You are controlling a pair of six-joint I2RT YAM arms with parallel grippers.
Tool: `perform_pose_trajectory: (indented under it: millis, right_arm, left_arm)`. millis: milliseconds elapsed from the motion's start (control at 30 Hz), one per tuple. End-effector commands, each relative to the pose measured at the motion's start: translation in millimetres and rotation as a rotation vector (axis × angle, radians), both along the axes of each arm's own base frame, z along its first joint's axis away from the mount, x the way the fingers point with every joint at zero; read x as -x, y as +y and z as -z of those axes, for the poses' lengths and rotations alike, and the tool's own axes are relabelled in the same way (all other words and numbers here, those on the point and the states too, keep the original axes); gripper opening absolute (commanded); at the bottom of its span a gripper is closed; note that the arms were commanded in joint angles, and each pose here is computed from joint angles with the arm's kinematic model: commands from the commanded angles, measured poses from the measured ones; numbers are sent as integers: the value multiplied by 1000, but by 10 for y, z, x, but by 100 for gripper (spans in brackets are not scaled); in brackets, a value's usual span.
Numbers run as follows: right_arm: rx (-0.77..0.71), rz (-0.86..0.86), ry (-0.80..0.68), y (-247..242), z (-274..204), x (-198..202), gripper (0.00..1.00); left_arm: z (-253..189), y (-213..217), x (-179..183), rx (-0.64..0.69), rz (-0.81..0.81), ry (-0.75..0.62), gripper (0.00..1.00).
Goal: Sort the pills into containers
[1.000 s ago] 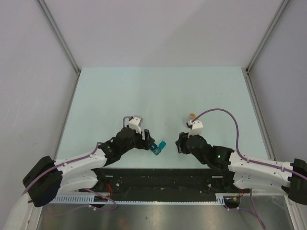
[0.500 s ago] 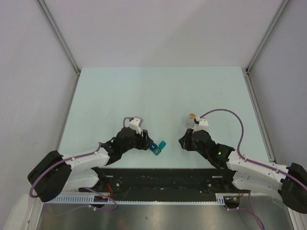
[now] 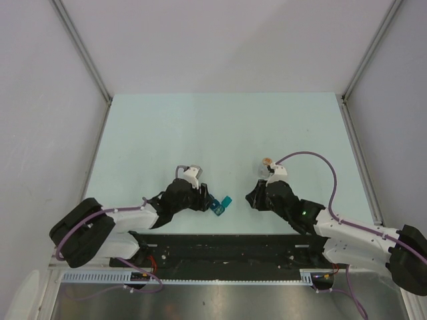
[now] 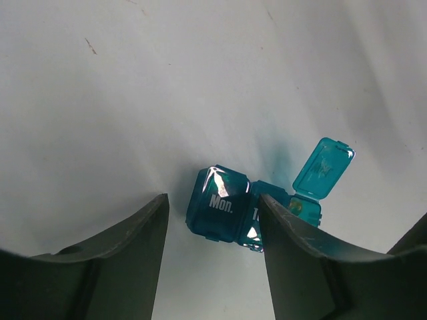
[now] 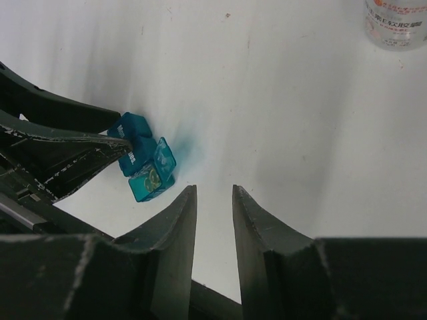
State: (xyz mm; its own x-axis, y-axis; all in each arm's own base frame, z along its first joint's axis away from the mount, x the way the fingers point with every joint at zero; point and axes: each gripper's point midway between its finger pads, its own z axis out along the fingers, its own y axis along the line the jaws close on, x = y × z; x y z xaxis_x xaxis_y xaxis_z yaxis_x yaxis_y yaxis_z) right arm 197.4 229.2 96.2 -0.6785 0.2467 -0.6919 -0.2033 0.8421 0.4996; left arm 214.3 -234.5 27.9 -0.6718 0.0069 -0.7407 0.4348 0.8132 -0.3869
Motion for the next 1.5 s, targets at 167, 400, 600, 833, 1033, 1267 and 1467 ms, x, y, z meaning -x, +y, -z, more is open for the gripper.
perform_pose_trajectory:
  millis: [167, 400, 600, 833, 1033, 1267, 1467]
  right_arm:
    - [-22, 8, -3, 25, -30, -27, 31]
    - [-21, 3, 11, 55, 15, -25, 29]
    - [-48, -16, 27, 157, 39, -32, 23]
    - [-46, -55, 25, 312, 157, -83, 14]
    - [-3, -50, -1, 374, 323, -199, 0]
    - [13, -75, 7, 501, 516, -246, 0]
    - [-50, -160, -3, 727, 523, -228, 0]
  left_arm:
    - [-62, -93, 4, 64, 25, -8, 58]
    - [-22, -76, 70, 67, 43, 1, 54]
    - [7, -38, 115, 70, 42, 4, 49]
    - [17, -14, 145, 75, 38, 8, 48]
    - [4, -10, 161, 86, 37, 8, 48]
    - [12, -6, 177, 87, 40, 11, 47]
    - [34, -11, 186, 83, 46, 18, 47]
